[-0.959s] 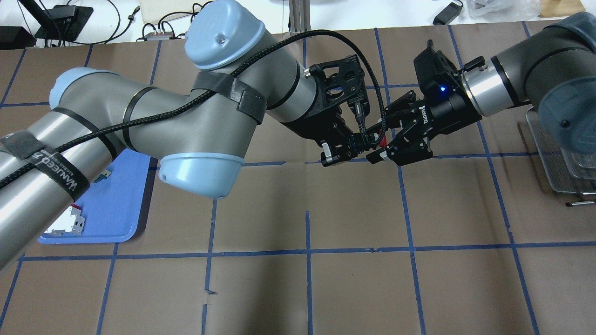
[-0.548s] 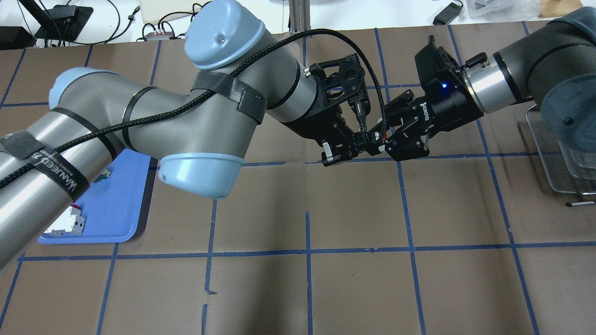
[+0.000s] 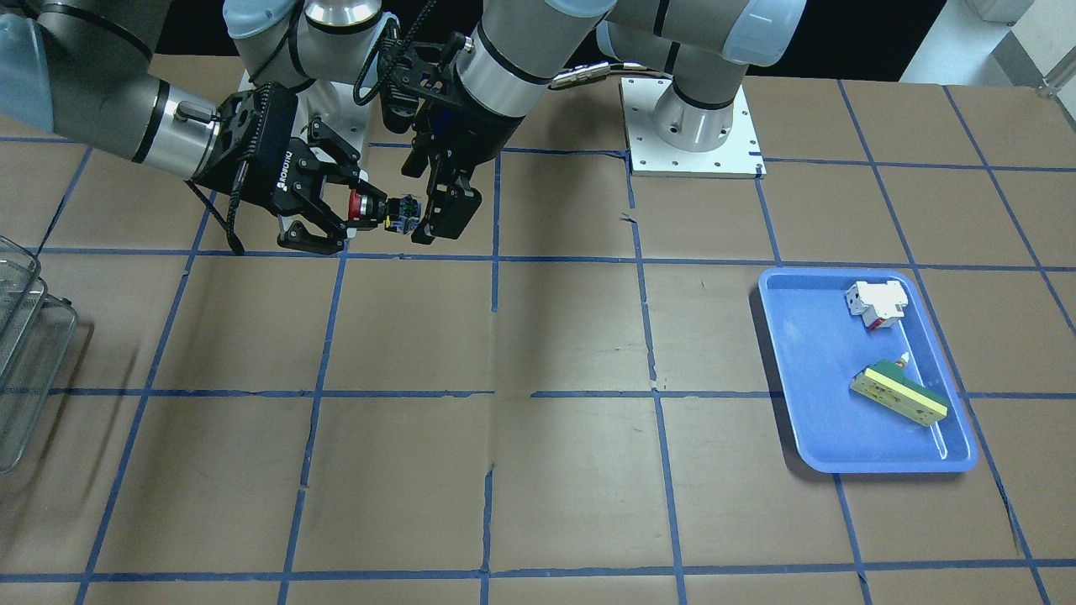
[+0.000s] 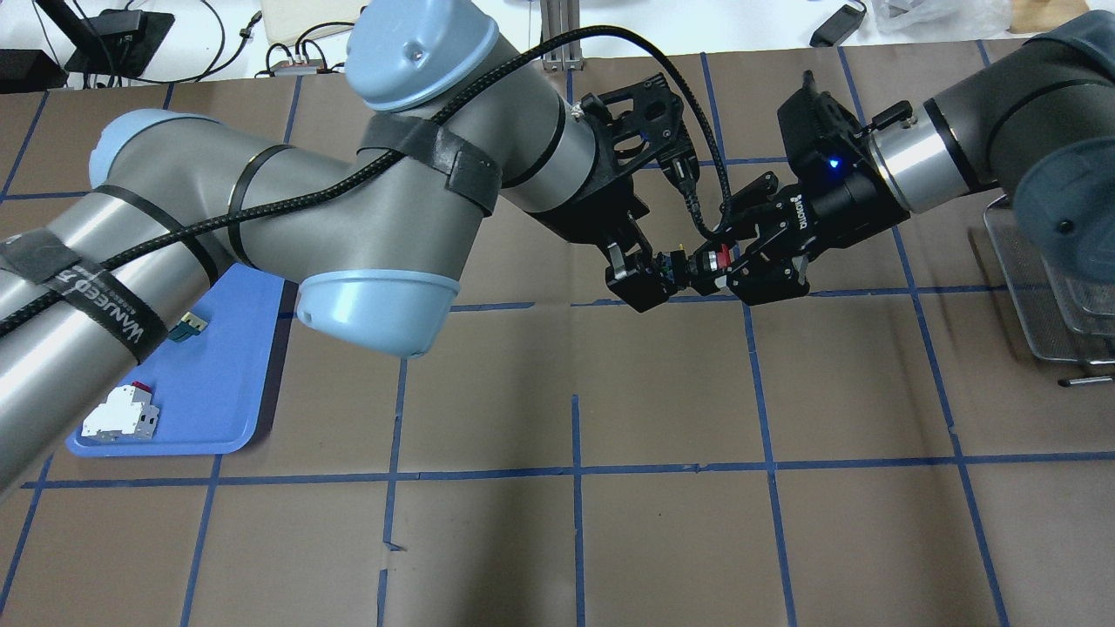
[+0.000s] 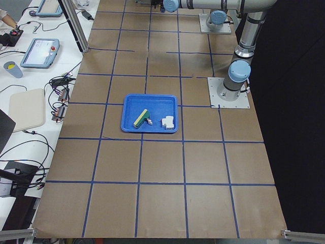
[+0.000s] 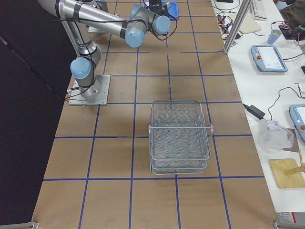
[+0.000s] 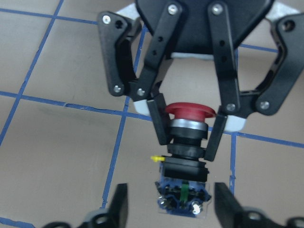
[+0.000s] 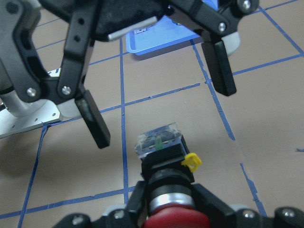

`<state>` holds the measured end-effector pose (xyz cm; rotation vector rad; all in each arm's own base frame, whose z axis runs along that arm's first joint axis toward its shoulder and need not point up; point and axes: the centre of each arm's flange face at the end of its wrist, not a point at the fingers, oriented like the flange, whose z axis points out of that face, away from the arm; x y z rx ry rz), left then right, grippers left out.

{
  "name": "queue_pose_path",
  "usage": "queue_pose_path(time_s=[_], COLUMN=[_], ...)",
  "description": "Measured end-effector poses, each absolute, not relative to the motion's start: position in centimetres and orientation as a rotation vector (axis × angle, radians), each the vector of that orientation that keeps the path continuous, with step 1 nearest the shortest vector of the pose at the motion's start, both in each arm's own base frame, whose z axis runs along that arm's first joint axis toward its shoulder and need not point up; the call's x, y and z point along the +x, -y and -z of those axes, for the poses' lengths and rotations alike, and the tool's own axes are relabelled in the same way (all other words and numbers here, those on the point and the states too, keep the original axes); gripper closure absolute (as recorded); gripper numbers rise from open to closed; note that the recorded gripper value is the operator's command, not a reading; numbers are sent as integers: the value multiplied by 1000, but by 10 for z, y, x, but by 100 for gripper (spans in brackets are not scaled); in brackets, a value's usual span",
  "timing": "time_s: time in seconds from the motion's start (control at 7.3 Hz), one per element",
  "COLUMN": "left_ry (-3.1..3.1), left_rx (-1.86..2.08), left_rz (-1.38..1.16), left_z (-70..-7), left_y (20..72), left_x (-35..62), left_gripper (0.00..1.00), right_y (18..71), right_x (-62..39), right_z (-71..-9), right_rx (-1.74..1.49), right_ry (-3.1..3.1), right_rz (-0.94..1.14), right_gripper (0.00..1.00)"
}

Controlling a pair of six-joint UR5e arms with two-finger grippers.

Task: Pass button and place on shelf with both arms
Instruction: 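Open the left gripper and withdraw it while the right gripper holds the button, then move the button with the right gripper over the wire mesh basket and release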

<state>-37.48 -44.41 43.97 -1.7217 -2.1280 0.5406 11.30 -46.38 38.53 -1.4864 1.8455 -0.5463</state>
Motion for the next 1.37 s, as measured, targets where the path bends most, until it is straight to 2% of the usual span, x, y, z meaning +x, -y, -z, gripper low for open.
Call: queue_pose_path(time_s=[0.27,0.68,1.37], left_ry=[2224,2624,2941], left_rx=[-1711,-1350,-614], left_rz=[-512,-291,-261], left_z=[-447,-454,-461], left_y=[442,434,500], left_x=[-364,-319,-149], left_gripper=[0,0,0], right_y=[475,520,546], right_x=[84,-21,-155], right_z=[-398,-434,-448], right_rx=[-1537,-1630,-1287], right_ry=[-1937,-2253,-2979], right_rz=[513,302,-154], right_gripper=[100,100,100])
